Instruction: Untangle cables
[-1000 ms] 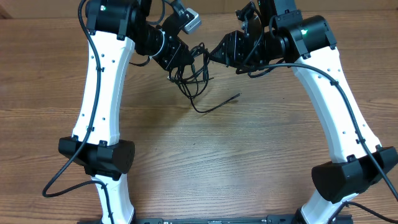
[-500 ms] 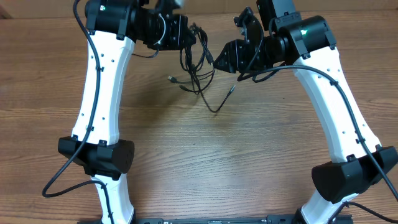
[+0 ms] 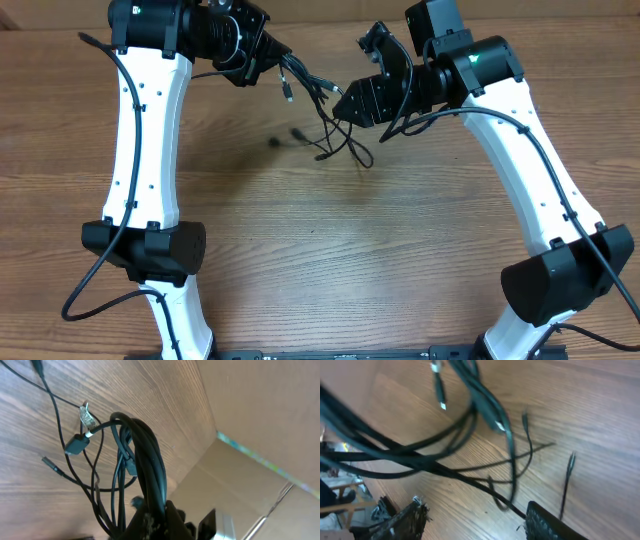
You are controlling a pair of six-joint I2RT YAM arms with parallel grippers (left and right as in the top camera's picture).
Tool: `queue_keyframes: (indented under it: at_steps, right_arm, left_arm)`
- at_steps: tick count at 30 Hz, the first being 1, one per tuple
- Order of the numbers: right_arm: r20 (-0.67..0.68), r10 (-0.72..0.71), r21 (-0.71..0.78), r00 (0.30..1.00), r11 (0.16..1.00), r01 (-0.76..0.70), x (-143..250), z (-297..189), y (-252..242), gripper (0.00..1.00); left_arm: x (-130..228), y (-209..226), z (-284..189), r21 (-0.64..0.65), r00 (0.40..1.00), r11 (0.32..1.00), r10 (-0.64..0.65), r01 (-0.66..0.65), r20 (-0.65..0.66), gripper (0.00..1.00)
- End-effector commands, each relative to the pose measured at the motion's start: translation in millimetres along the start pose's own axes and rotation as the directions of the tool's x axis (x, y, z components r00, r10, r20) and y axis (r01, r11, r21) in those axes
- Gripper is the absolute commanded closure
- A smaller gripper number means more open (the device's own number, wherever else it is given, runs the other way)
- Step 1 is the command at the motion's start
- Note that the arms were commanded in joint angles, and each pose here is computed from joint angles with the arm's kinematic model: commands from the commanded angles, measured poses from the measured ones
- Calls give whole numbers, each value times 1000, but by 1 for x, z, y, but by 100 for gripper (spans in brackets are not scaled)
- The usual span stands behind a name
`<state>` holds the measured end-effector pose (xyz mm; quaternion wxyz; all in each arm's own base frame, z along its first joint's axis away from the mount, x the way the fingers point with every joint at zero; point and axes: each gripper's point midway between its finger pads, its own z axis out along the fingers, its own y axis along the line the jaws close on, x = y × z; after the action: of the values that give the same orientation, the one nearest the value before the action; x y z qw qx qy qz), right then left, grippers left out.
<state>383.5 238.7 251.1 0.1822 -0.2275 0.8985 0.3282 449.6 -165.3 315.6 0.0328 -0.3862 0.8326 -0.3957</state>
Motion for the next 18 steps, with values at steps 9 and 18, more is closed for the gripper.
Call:
queue_keyframes:
  at_steps: [9, 18]
  right_arm:
    - [136, -442, -155, 887, 874, 460, -14, -4, 40, 32]
    - [165, -510, -131, 844, 837, 531, -22, 7, 57, 30]
  left_arm:
    - [1, 13, -9, -52, 989, 990, -127, 131, 70, 96]
    - [18, 12, 0, -73, 994, 992, -98, 100, 41, 93]
